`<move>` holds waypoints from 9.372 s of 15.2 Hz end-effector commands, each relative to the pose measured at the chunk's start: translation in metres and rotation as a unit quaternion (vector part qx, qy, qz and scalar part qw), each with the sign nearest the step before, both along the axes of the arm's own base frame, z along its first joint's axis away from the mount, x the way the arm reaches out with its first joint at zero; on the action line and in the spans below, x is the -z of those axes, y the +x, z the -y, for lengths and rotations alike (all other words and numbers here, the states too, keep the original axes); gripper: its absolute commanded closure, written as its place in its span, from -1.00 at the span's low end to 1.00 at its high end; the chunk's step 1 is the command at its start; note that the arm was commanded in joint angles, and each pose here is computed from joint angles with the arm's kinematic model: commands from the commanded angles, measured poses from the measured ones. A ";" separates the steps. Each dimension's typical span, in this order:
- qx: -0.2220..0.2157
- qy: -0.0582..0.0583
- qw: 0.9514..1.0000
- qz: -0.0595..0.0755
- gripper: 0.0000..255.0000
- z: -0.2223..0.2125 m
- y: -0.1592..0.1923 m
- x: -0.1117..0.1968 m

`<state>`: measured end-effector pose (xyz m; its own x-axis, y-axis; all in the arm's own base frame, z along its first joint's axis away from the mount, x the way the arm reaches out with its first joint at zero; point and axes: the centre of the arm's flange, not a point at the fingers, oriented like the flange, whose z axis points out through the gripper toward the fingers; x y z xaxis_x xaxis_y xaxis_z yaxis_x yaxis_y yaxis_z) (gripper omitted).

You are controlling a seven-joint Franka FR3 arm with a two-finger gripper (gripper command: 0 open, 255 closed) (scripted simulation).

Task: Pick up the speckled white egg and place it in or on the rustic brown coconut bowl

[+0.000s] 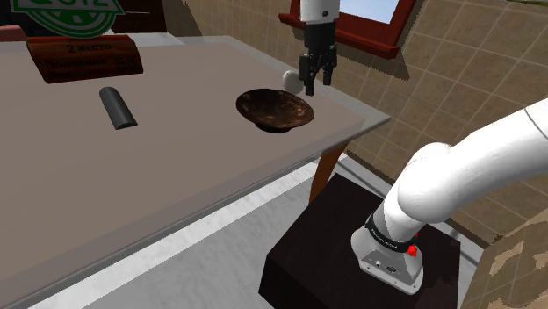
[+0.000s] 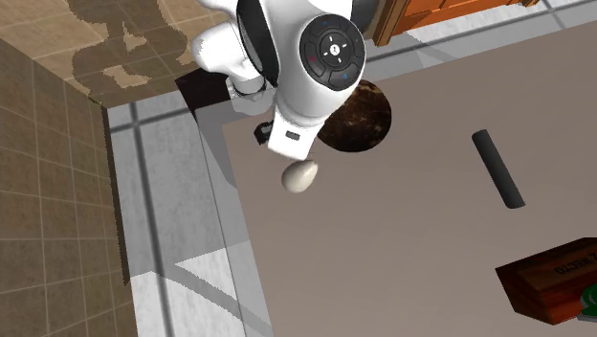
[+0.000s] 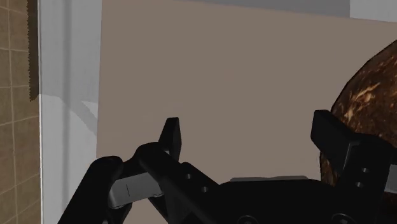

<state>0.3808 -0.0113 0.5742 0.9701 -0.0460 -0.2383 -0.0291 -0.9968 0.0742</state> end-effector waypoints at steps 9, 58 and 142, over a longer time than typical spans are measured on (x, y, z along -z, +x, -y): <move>-0.034 -0.076 0.995 -0.046 -1.00 0.026 0.126 -0.031; 0.082 0.031 0.996 -0.030 -1.00 0.049 0.113 0.031; 0.083 0.143 0.983 0.077 1.00 -0.098 0.019 -0.084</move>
